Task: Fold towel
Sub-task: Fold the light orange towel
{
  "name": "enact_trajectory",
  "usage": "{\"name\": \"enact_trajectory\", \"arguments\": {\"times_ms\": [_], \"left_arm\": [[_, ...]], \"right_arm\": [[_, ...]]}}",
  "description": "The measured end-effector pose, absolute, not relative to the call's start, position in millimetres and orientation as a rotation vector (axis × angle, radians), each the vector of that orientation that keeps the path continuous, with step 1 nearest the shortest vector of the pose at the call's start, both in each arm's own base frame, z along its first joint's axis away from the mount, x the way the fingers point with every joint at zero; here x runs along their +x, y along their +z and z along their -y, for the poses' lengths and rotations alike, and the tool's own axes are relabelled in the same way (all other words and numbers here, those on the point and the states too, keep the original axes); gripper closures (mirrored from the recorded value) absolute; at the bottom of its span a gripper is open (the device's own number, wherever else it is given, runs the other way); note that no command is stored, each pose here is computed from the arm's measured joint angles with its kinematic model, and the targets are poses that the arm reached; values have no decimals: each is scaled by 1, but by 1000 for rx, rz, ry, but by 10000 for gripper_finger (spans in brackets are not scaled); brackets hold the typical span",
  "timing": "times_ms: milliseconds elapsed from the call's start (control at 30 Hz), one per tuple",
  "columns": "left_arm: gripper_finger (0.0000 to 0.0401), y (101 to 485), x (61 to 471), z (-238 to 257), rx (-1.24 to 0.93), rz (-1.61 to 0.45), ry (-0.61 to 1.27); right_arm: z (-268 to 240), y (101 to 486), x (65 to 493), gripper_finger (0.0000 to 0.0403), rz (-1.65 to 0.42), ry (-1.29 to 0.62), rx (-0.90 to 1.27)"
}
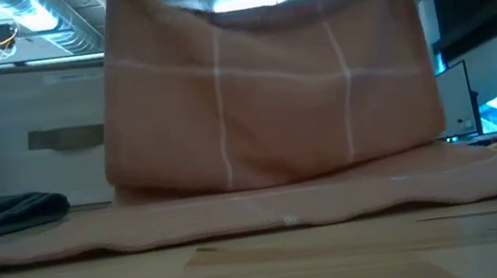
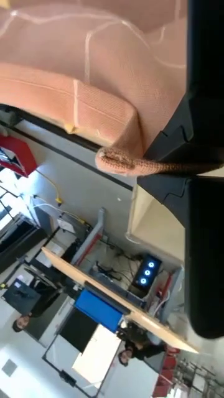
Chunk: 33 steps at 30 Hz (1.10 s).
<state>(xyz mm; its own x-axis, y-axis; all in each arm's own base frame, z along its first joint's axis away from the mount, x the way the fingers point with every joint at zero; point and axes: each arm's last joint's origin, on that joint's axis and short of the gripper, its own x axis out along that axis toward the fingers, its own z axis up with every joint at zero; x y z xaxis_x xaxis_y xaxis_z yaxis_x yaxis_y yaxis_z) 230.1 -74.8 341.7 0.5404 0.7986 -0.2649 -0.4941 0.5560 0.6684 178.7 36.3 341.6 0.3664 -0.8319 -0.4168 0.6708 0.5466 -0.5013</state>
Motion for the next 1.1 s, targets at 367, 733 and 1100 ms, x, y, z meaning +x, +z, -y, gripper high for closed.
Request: {"name": "enact_trajectory", "arguments": {"times_ms": [367, 733, 1100], "left_arm": [[398, 317, 233, 114, 528, -524, 584], [398, 247, 220, 151, 322, -712, 222], [398, 201, 229, 181, 136, -816, 60]], "right_arm": [[-64, 298, 182, 395, -782, -765, -249], [-114, 280, 172, 396, -954, -478, -122], [-145, 247, 176, 397, -1155, -446, -154]]}}
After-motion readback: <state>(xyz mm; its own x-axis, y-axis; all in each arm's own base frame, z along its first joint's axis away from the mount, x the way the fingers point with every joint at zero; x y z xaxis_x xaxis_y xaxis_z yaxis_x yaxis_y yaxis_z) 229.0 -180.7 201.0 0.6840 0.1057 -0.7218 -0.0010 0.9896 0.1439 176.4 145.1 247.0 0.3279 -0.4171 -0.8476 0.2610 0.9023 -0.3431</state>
